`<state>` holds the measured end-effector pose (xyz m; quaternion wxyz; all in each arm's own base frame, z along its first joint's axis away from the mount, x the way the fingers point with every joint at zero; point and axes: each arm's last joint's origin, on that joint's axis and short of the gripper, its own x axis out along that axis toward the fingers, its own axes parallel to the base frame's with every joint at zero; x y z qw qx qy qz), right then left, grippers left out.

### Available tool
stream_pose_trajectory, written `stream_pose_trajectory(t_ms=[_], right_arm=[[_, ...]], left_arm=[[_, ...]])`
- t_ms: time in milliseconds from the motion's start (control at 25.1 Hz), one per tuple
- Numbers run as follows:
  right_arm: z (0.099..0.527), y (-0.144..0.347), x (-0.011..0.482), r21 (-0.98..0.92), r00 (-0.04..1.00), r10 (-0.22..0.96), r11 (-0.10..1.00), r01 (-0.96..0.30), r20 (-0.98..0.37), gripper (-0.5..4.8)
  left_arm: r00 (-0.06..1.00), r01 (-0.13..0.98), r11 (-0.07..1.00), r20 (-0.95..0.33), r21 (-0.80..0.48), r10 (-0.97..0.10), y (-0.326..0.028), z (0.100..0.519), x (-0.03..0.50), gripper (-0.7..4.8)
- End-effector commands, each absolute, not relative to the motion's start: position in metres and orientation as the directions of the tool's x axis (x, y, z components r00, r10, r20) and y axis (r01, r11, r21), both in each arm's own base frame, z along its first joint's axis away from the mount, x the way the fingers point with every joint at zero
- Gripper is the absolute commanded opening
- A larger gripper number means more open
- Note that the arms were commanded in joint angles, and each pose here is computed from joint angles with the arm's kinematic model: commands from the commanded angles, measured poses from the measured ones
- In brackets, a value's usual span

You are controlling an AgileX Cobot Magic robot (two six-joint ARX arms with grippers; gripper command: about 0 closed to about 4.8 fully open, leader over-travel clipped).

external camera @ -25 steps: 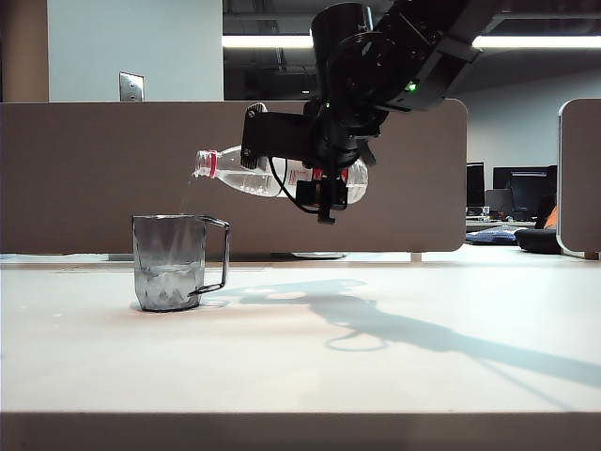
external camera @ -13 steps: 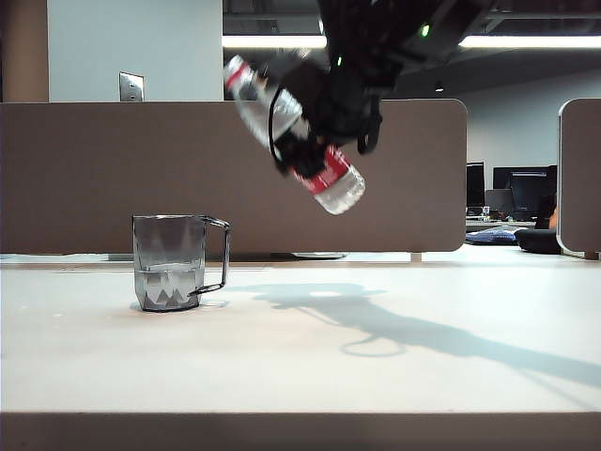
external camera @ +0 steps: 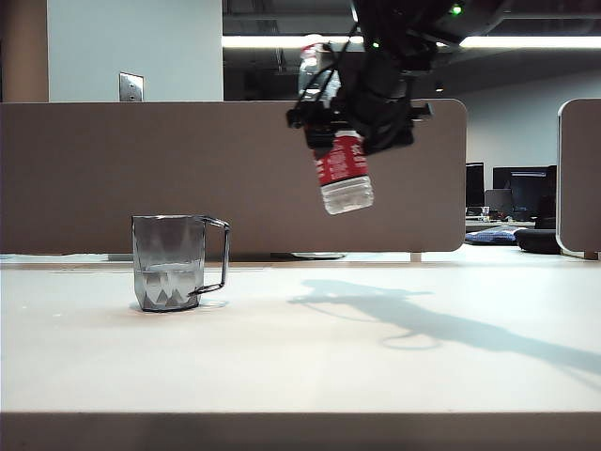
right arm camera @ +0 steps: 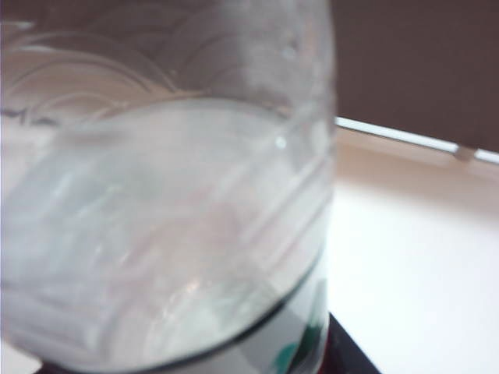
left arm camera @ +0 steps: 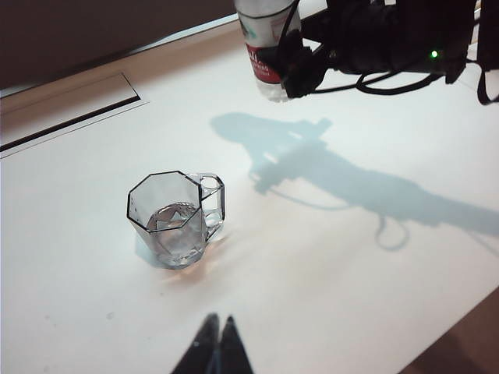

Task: Pick up the mineral water bottle on the table and pour water into the mug until it's half full.

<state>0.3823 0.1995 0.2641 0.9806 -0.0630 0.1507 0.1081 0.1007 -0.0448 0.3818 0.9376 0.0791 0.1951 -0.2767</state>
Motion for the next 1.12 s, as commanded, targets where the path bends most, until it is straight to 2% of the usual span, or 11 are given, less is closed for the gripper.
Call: stream_pose_trajectory(t_ms=[40,120,319,637,1115], right_arm=[[0.272,0.187,0.387,0.015,0.929,0.224,0.973,-0.23,-0.296,3.36],[0.265,0.176,0.389,0.07,0.916,0.241,0.971,-0.23,-0.322,3.35],[0.242,0.163,0.379,0.068,0.901,0.239,0.971,-0.23,-0.363,3.34],[0.196,0.149,0.348,0.074,0.92,0.257,0.966,-0.246,-0.296,3.32],[0.171,0.141,0.332,0.065,0.923,0.233,0.972,-0.224,-0.308,3.22]], left_arm=[[0.776,0.552,0.832,-0.398,0.053,-0.49,-0.044,0.384,0.1,-0.03],[0.777,0.555,0.83,-0.398,0.064,-0.488,-0.044,0.384,0.1,-0.03],[0.777,0.552,0.831,-0.401,0.065,-0.485,-0.044,0.384,0.1,-0.03],[0.771,0.551,0.832,-0.419,0.065,-0.479,-0.044,0.382,0.099,-0.03],[0.764,0.552,0.831,-0.435,0.061,-0.476,-0.043,0.38,0.098,-0.03]])
